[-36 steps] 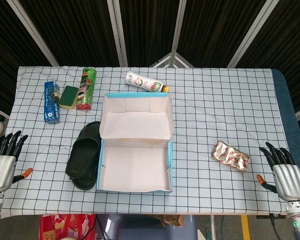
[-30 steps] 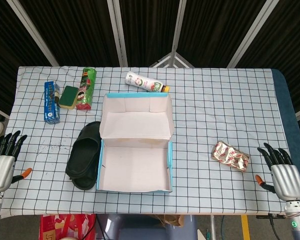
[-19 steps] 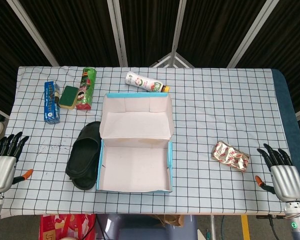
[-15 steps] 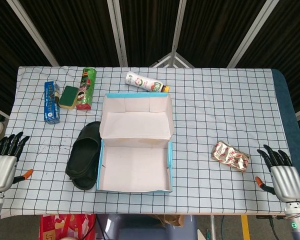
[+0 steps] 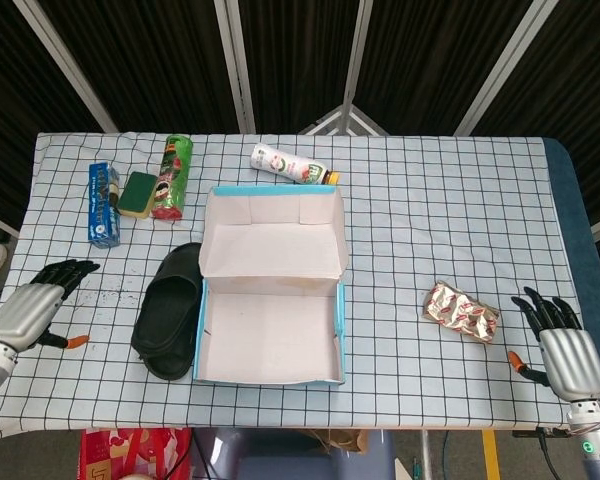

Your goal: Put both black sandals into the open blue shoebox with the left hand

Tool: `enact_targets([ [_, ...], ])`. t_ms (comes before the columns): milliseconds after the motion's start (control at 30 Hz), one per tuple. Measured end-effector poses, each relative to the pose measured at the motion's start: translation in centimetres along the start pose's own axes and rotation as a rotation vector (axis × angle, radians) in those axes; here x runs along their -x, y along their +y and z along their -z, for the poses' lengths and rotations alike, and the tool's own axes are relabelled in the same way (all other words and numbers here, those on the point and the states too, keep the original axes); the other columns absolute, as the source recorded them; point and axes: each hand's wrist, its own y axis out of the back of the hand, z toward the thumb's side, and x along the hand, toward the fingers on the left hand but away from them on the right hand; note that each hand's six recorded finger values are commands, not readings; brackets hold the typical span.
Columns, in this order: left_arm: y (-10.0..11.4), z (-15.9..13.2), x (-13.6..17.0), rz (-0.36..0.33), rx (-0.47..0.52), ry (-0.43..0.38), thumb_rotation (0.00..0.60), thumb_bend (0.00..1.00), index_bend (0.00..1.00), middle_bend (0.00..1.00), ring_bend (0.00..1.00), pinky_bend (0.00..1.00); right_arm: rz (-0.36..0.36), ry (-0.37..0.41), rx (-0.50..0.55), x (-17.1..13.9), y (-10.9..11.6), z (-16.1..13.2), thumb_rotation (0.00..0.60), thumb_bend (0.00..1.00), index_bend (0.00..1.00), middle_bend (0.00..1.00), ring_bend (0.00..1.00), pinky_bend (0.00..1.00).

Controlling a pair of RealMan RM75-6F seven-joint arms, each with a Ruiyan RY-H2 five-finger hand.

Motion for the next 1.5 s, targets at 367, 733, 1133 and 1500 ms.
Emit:
enact_targets([
  [367, 5.3, -4.7, -5.7, 0.306, -0.052, 0.001, 0.600, 0.23, 0.08, 0.07, 0.00, 0.03, -0.021, -0.001, -0.020, 0.5, -0.7, -0.1, 0.600, 0.29, 0.16, 0.08, 0.16, 0.10],
  [733, 6.0, -7.2, -10.9, 0.375, -0.111, -0.005, 0.600, 0.23, 0.08, 0.10, 0.00, 0.03, -0.049, -0.018, -0.038, 0.9, -1.4, 0.1, 0.600, 0.29, 0.16, 0.08, 0.16, 0.10],
  [1133, 2.9, -7.5, -14.4, 0.406, -0.155, 0.014, 0.600, 0.23, 0.07, 0.05, 0.00, 0.03, -0.061, -0.029, -0.051, 1.2, -1.8, 0.2, 0.600, 0.29, 0.16, 0.08, 0.16, 0.10],
  [1500, 1.7, -8.4, -16.5, 0.388, -0.180, 0.020, 0.600, 0.23, 0.07, 0.06, 0.00, 0.03, -0.073, -0.035, -0.056, 1.4, -2.1, 0.3, 0.600, 0.29, 0.16, 0.08, 0.16, 0.10],
])
